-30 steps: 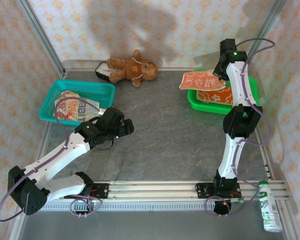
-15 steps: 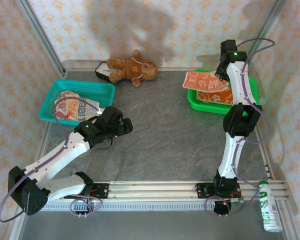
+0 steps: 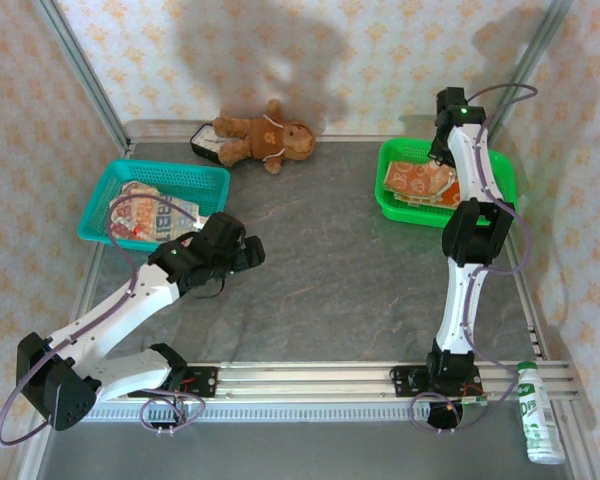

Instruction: Fold and stack the towels

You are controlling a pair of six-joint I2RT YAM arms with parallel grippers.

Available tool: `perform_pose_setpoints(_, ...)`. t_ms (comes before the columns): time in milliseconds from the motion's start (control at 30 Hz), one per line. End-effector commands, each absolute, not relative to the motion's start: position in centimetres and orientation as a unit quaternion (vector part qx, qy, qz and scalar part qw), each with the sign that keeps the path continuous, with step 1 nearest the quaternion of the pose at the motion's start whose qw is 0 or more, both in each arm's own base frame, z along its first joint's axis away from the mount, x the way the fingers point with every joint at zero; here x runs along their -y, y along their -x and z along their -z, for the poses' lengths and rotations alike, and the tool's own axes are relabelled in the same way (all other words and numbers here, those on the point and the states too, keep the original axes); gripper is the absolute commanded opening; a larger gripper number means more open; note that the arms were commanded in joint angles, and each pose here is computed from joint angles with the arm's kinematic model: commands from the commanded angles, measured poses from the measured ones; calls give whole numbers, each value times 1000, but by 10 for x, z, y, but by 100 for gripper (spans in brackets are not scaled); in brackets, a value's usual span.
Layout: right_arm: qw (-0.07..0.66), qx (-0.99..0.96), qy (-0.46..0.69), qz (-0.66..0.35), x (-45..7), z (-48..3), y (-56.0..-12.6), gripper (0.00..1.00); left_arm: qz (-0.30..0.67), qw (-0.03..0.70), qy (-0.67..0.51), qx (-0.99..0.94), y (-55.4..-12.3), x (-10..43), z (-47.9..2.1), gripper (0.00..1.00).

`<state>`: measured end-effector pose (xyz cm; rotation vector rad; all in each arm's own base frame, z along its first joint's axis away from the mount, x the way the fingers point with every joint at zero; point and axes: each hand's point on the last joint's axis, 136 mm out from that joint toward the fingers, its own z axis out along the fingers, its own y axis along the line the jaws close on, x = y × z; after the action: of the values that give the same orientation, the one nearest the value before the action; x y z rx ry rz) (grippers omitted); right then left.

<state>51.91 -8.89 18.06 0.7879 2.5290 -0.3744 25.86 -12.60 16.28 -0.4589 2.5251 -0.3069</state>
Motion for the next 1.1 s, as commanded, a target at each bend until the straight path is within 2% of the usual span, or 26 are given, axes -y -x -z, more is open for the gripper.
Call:
perform_pose_setpoints(0, 251, -911, -295, 141, 97, -203, -518, 0, 97, 271, 173, -942, -258, 118, -160, 100)
perform_pose_setpoints(567, 330, -890, -305, 78, 84, -275, -516, 0, 103, 256, 174, -945, -260, 124, -148, 100)
perform_pose_setpoints(767, 338, -886, -307, 85, 87, -281, -516, 0, 101, 251, 171, -947, -260, 125, -145, 100)
perform_pose_setpoints(1067, 308, -892, -312, 111, 101, -253, -516, 0, 96, 250, 169, -949, -258, 122, -143, 100)
